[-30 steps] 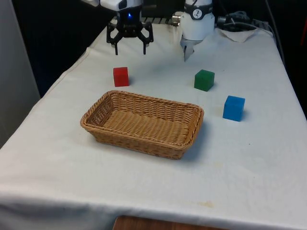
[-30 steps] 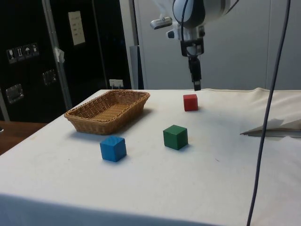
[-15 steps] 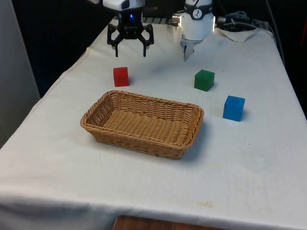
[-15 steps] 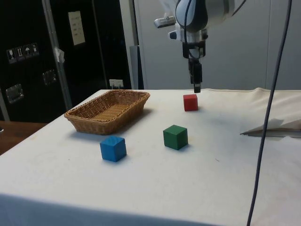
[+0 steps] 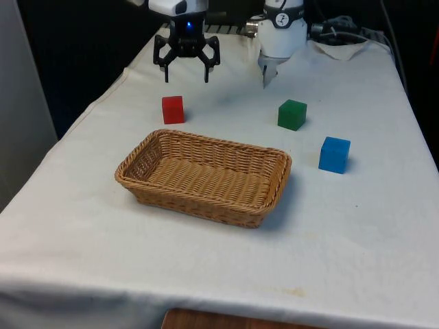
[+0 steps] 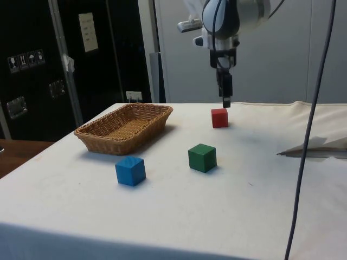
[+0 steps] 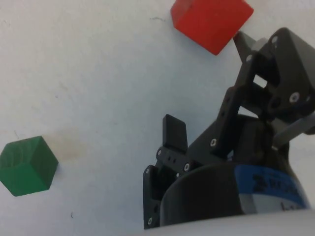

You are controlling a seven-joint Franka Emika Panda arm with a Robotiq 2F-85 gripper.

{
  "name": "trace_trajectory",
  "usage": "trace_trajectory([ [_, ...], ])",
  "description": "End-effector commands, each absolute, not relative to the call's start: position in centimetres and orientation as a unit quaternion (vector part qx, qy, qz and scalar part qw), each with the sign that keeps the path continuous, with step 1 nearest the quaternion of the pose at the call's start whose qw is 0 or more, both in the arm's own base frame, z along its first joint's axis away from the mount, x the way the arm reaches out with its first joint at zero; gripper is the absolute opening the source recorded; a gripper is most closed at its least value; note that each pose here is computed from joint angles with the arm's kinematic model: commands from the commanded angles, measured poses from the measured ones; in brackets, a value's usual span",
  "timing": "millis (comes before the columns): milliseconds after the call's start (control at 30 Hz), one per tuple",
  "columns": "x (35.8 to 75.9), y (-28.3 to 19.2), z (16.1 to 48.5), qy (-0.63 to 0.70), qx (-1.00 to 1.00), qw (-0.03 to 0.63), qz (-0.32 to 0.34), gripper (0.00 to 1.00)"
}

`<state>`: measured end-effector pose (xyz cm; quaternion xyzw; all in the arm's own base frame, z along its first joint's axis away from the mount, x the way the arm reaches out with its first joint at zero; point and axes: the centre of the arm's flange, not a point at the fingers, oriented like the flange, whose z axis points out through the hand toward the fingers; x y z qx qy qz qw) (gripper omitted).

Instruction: Pick up exactly two blocks and place them into the basket.

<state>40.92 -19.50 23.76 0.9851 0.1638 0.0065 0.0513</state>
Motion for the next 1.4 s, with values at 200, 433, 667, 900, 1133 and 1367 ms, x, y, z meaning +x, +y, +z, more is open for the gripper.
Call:
trace_trajectory([
  [200,42.0,-19.3,24.1,0.163,0.985,0.060,0.010,1.00],
  [433,43.1,-18.5,23.5,0.163,0.985,0.059,0.017,1.00],
  [667,43.4,-18.5,23.4,0.163,0.985,0.053,0.017,1.00],
  [900,43.4,-18.9,23.1,0.168,0.984,0.052,0.016,1.00],
  [1133,43.5,-19.7,22.9,0.178,0.982,0.057,0.011,1.00],
  [1367,43.6,-20.6,22.6,0.188,0.980,0.061,0.006,1.00],
])
